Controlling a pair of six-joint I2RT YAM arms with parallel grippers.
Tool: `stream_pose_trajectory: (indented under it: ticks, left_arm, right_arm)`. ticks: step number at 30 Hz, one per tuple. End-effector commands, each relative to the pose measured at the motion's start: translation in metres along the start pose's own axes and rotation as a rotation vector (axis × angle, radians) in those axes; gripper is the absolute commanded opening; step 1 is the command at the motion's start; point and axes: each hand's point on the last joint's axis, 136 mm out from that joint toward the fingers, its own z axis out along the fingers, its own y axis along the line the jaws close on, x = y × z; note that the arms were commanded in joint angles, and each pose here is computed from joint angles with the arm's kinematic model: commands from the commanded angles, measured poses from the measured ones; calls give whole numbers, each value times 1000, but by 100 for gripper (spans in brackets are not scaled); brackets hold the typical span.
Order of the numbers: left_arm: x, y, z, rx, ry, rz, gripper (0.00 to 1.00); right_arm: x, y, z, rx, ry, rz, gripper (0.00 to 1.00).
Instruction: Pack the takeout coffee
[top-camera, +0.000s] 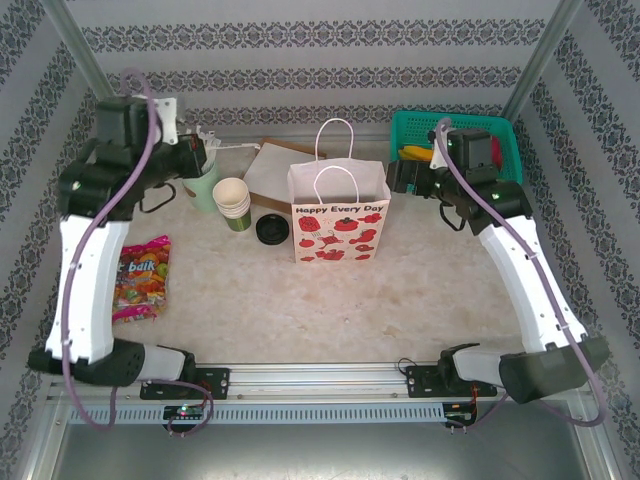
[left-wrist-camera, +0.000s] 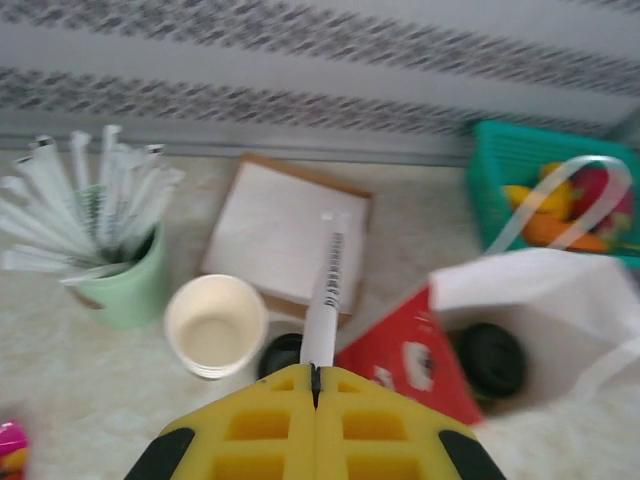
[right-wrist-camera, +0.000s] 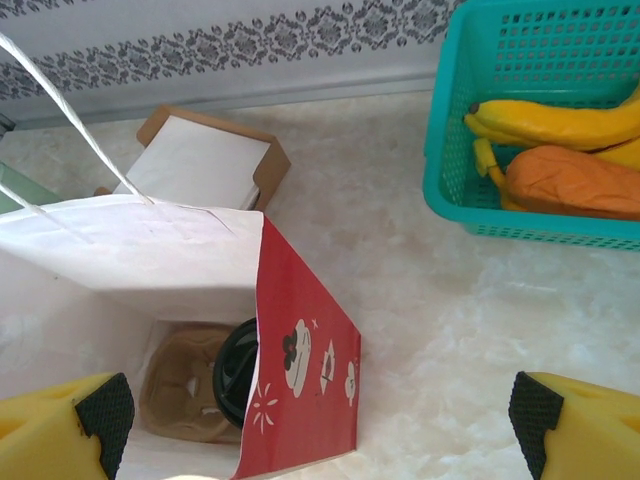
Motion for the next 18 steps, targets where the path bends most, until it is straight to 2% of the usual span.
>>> stream_pose_trajectory:
  ticks: [1, 5, 8, 14, 18]
  left_arm:
    - [11, -44, -28, 242, 27, -47, 0]
    - [14, -60, -49, 333, 15, -42, 0]
    - [17, -69, -52, 386, 34, -38, 0]
    - [28, -68, -27, 385, 119, 3, 0]
    - [38, -54, 3, 304, 202, 26, 0]
  right_arm:
    - [-15, 14, -1, -55, -35, 18, 98]
    - [-16, 20, 5, -72, -26, 17, 98]
    - [-17, 23, 6, -74, -20, 9, 98]
    - [-16, 25, 3, -67, -20, -3, 98]
    - [-13, 23, 3, -53, -12, -13, 98]
